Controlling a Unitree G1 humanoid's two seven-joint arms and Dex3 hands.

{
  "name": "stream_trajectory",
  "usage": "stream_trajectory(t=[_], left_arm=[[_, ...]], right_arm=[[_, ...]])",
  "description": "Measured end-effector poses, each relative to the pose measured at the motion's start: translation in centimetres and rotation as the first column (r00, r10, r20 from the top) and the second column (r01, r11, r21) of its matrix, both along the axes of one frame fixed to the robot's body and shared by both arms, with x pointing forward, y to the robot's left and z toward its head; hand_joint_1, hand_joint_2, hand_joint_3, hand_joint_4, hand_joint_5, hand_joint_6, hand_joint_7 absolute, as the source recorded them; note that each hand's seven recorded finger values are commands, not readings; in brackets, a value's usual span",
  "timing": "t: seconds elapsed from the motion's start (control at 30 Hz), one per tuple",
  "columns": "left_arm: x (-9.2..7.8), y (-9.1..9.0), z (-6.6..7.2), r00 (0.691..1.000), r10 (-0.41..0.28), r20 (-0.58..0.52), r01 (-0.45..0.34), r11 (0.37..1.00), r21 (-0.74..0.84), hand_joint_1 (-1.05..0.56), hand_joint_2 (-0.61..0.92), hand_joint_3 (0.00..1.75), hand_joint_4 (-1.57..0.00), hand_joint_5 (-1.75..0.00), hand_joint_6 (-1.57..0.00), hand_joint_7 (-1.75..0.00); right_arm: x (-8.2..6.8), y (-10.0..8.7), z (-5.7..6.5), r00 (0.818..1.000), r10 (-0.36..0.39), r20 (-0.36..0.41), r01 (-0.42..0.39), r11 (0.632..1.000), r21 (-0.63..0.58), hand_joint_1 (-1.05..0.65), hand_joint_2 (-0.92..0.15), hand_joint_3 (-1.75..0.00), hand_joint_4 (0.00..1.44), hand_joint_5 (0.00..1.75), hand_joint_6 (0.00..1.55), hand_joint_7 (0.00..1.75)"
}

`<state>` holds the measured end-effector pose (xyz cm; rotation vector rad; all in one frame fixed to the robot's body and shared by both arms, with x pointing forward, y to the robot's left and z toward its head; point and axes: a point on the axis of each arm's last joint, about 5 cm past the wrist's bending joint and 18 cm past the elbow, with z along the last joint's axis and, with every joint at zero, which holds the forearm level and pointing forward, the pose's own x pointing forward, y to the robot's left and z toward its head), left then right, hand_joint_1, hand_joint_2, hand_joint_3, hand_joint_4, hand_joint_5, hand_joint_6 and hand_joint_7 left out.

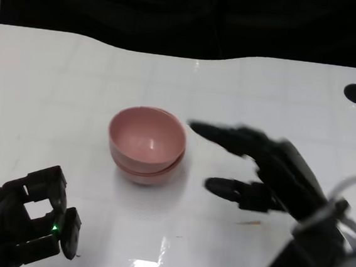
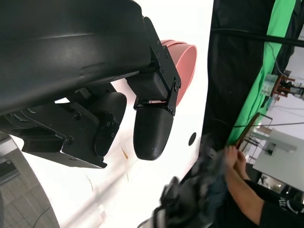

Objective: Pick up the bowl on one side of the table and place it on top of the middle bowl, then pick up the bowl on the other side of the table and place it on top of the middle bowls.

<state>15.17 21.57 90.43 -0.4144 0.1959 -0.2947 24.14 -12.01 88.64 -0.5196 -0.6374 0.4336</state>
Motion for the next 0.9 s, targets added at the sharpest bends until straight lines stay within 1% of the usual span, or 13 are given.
stream_trajectory(t=[0.13, 0.2, 0.33, 0.43, 0.63, 0.67, 0.7, 0.73, 0.77, 0.8, 0.83, 0.87, 0.9], left_arm=[[0.1, 0.0, 0.0, 1.000, -0.002, 0.001, 0.002, 1.000, -0.001, 0.29, 0.92, 1.42, -1.03, -1.75, -0.84, -1.75], [0.0, 0.1, -0.1, 1.000, 0.001, -0.003, -0.001, 1.000, 0.000, 0.28, 0.92, 1.40, -1.02, -1.75, -0.83, -1.75], [0.0, 0.3, -0.1, 1.000, 0.005, -0.008, -0.005, 1.000, 0.005, 0.29, 0.92, 1.39, -1.02, -1.75, -0.83, -1.75], [0.0, 0.3, -0.1, 1.000, 0.005, -0.008, -0.005, 1.000, 0.005, 0.29, 0.92, 1.39, -1.02, -1.75, -0.82, -1.75], [0.0, 0.3, -0.1, 1.000, 0.005, -0.008, -0.005, 1.000, 0.005, 0.29, 0.92, 1.39, -1.02, -1.75, -0.82, -1.75], [0.0, 0.3, -0.1, 1.000, 0.005, -0.008, -0.005, 1.000, 0.005, 0.29, 0.92, 1.40, -1.02, -1.75, -0.82, -1.75], [0.0, 0.3, -0.1, 1.000, 0.005, -0.008, -0.005, 1.000, 0.005, 0.30, 0.92, 1.41, -1.02, -1.75, -0.81, -1.75], [0.0, 0.4, -0.1, 1.000, 0.007, -0.009, -0.007, 1.000, 0.005, 0.30, 0.92, 1.41, -1.02, -1.75, -0.81, -1.75], [0.0, 0.4, -0.1, 1.000, 0.007, -0.009, -0.007, 1.000, 0.005, 0.30, 0.92, 1.42, -1.01, -1.75, -0.81, -1.75], [0.0, 0.4, -0.1, 1.000, 0.007, -0.009, -0.007, 1.000, 0.004, 0.30, 0.92, 1.42, -1.01, -1.75, -0.81, -1.75], [0.0, 0.4, -0.1, 1.000, 0.007, -0.009, -0.007, 1.000, 0.002, 0.29, 0.92, 1.43, -1.01, -1.75, -0.80, -1.75], [0.0, 0.4, -0.1, 1.000, 0.009, -0.010, -0.009, 1.000, 0.000, 0.29, 0.92, 1.44, -1.01, -1.75, -0.80, -1.75], [0.0, 0.5, 0.0, 1.000, 0.013, -0.011, -0.013, 1.000, -0.005, 0.29, 0.92, 1.44, -1.01, -1.75, -0.80, -1.75]], right_arm=[[-0.8, -1.2, -0.4, 0.999, -0.029, -0.033, 0.031, 0.998, 0.062, -0.15, -0.85, -0.22, 1.03, 0.27, 0.97, 0.08], [-1.2, -1.3, -0.5, 0.999, -0.031, -0.042, 0.035, 0.996, 0.082, -0.17, -0.85, -0.22, 1.06, 0.27, 1.00, 0.07], [-2.0, -1.3, -0.9, 0.994, -0.057, -0.095, 0.069, 0.989, 0.131, -0.18, -0.86, -0.22, 1.10, 0.27, 1.04, 0.07], [-2.1, -1.3, -1.0, 0.991, -0.066, -0.113, 0.081, 0.988, 0.134, -0.18, -0.86, -0.21, 1.10, 0.27, 1.05, 0.06], [-2.0, -1.3, -0.6, 0.993, -0.062, -0.100, 0.076, 0.987, 0.141, -0.18, -0.87, -0.21, 1.11, 0.26, 1.06, 0.04], [-2.0, -1.3, -0.7, 0.993, -0.061, -0.101, 0.075, 0.987, 0.141, -0.16, -0.86, -0.31, 1.11, 0.40, 1.10, 0.11], [-2.1, -1.3, -0.6, 0.990, -0.058, -0.130, 0.080, 0.982, 0.172, -0.12, -0.79, -0.59, 1.00, 0.95, 1.05, 0.52], [-2.3, -1.3, -0.7, 0.981, -0.062, -0.184, 0.105, 0.968, 0.230, -0.10, -0.71, -0.80, 0.91, 1.27, 0.94, 0.89], [-2.6, -1.2, -0.9, 0.968, -0.052, -0.246, 0.125, 0.948, 0.293, -0.09, -0.64, -0.96, 0.86, 1.49, 0.86, 1.18], [-2.9, -1.2, -1.1, 0.950, -0.028, -0.311, 0.143, 0.925, 0.352, -0.09, -0.62, -1.04, 0.84, 1.58, 0.82, 1.30], [-3.2, -1.3, -1.4, 0.927, 0.006, -0.375, 0.158, 0.901, 0.405, -0.09, -0.60, -1.08, 0.83, 1.63, 0.80, 1.38], [-3.6, -1.4, -1.7, 0.905, 0.039, -0.423, 0.166, 0.884, 0.437, -0.08, -0.59, -1.11, 0.83, 1.68, 0.78, 1.44], [-3.8, -1.6, -2.0, 0.889, 0.061, -0.453, 0.171, 0.874, 0.454, -0.08, -0.59, -1.13, 0.83, 1.70, 0.77, 1.48]])
